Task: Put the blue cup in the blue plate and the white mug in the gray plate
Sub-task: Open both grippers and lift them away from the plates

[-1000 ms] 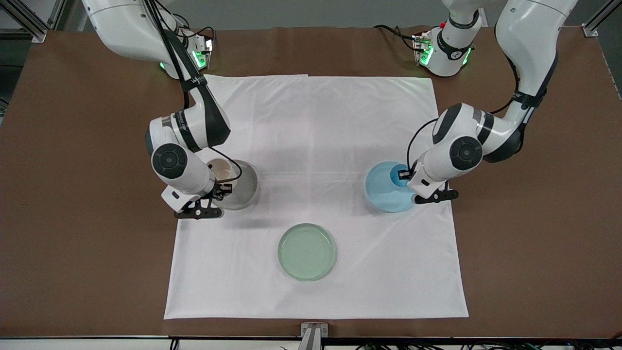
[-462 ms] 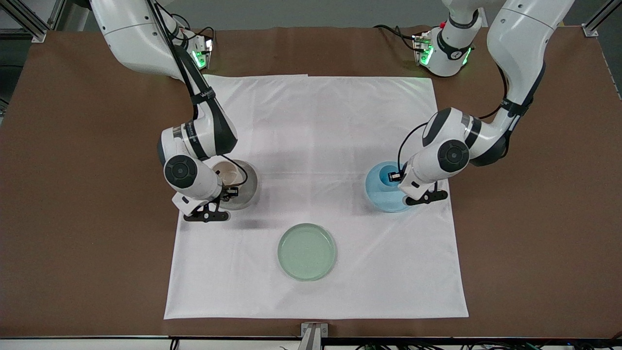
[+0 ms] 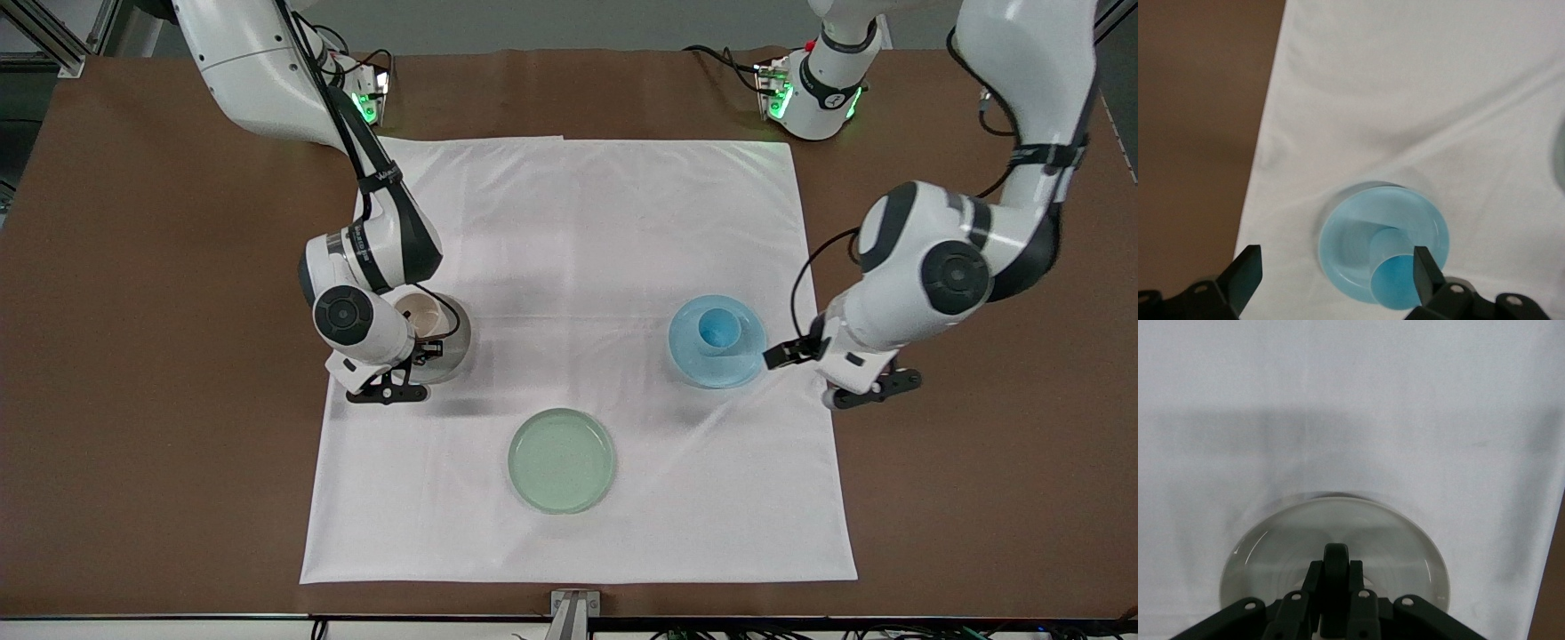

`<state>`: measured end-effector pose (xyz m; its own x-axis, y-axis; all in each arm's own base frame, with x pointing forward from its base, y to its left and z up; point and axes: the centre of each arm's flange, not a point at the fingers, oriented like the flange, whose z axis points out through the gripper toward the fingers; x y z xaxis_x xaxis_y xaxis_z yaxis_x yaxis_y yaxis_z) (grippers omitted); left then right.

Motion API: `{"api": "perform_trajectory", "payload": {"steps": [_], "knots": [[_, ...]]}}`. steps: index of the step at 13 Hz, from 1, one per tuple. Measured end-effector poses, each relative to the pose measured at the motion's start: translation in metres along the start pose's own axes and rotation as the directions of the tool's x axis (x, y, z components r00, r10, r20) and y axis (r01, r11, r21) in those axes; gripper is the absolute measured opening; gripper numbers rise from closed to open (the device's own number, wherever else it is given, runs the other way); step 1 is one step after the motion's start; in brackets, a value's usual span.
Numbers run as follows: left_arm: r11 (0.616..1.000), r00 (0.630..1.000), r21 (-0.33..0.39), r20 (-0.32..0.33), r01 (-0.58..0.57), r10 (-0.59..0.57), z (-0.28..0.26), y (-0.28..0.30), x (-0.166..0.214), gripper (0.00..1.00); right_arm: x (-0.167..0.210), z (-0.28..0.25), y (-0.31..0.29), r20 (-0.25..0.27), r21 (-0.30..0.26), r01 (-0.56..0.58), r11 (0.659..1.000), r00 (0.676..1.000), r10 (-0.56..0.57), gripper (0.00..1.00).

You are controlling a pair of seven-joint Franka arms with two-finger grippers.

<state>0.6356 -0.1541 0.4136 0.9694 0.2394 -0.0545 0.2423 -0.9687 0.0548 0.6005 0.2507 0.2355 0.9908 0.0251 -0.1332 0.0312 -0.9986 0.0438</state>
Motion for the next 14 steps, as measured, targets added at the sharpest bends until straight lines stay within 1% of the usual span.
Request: {"api": "perform_trajectory", "payload": {"steps": [2, 3, 4, 6, 8, 9, 11, 12, 14], "knots": [[1.0, 1.0, 0.029, -0.014, 0.001, -0.001, -0.064, -0.028, 0.014, 1.0, 0.001, 0.0, 0.0, -0.001, 0.0, -0.001, 1.0, 1.0, 0.001, 0.19], [0.998, 1.0, 0.058, -0.028, -0.007, 0.009, -0.089, -0.041, 0.016, 1.0, 0.001, 0.0, 0.001, -0.001, -0.001, -0.002, 1.0, 1.0, 0.002, 0.25], [0.995, 0.998, 0.09, -0.05, -0.036, 0.041, -0.112, -0.049, 0.015, 1.0, 0.002, 0.0, 0.002, -0.001, -0.002, -0.004, 1.0, 1.0, 0.004, 0.26], [0.985, 0.989, 0.133, -0.075, -0.113, 0.124, -0.156, -0.063, 0.0, 1.0, 0.003, -0.002, 0.005, -0.003, -0.003, -0.009, 1.0, 1.0, 0.009, 0.41], [0.972, 0.982, 0.172, -0.077, -0.159, 0.174, -0.191, -0.083, -0.019, 1.0, 0.006, -0.011, 0.007, -0.005, -0.003, -0.013, 1.0, 1.0, 0.013, 0.63], [0.971, 0.982, 0.178, -0.071, -0.16, 0.175, -0.202, -0.09, -0.03, 1.0, 0.004, -0.024, 0.007, 0.004, -0.002, -0.013, 1.0, 1.0, 0.013, 0.74], [0.982, 0.988, 0.126, -0.051, -0.139, 0.146, -0.212, -0.102, -0.052, 1.0, -0.009, -0.075, 0.014, 0.048, -0.002, -0.015, 1.0, 0.999, 0.015, 0.97], [0.985, 0.989, 0.107, -0.043, -0.137, 0.142, -0.214, -0.111, -0.061, 1.0, -0.02, -0.11, 0.025, 0.073, 0.0, -0.024, 1.0, 0.997, 0.024, 1.0], [0.985, 0.989, 0.101, -0.035, -0.139, 0.143, -0.216, -0.125, -0.076, 1.0, -0.049, -0.19, 0.068, 0.102, 0.021, -0.065, 0.998, 0.993, 0.062, 1.0]]}}
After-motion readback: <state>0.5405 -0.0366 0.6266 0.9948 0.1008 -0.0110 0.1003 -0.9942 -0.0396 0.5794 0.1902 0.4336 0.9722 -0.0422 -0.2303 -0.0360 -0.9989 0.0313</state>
